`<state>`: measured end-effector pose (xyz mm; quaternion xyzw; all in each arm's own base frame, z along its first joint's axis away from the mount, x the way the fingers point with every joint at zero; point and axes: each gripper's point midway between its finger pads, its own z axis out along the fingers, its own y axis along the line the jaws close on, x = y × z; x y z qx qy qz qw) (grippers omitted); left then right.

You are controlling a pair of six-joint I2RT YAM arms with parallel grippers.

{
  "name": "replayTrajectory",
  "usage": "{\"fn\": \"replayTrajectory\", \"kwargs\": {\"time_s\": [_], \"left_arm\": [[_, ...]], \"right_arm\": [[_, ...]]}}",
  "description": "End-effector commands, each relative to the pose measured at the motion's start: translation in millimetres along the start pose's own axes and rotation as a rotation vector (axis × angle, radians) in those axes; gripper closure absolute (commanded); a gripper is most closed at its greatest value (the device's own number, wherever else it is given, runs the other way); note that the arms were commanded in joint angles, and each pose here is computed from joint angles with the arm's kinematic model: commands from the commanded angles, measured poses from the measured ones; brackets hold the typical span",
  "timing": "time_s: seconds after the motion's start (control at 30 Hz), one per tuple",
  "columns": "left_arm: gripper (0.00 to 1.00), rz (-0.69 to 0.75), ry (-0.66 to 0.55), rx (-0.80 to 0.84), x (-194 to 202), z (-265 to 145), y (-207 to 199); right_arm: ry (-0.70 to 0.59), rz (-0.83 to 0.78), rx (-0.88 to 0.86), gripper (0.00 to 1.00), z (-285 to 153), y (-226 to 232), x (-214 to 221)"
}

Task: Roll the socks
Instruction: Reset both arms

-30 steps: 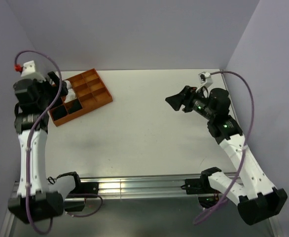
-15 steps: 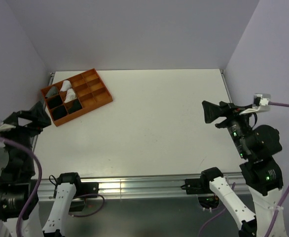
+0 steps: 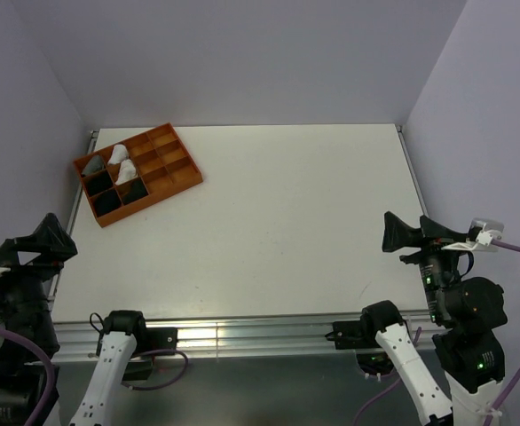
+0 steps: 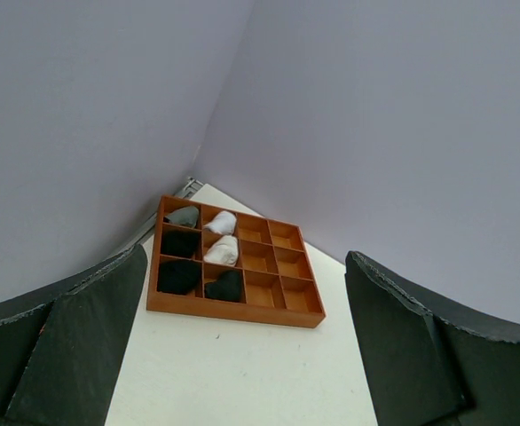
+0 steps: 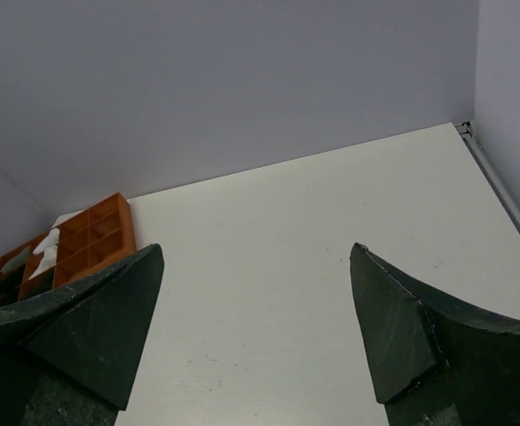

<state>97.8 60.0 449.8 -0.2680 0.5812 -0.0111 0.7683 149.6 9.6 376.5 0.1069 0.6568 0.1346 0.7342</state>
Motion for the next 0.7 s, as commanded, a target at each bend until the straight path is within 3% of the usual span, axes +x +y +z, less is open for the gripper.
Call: {"fn": "replayTrajectory", "kwargs": {"time_s": [0.0, 0.67], "left_arm": [[0.01, -0.013, -0.006, -0.049, 4.8, -3.5, 12.8], [0.00, -0.020, 0.044, -0.093, 30.7, 3.9, 21.1]], "right_arm": [[-0.060, -0.013, 0.027, 0.08, -1.3, -6.0, -11.3], [-0.044, 0.003, -0.016, 0.08, 1.4, 1.9, -5.4]]}}
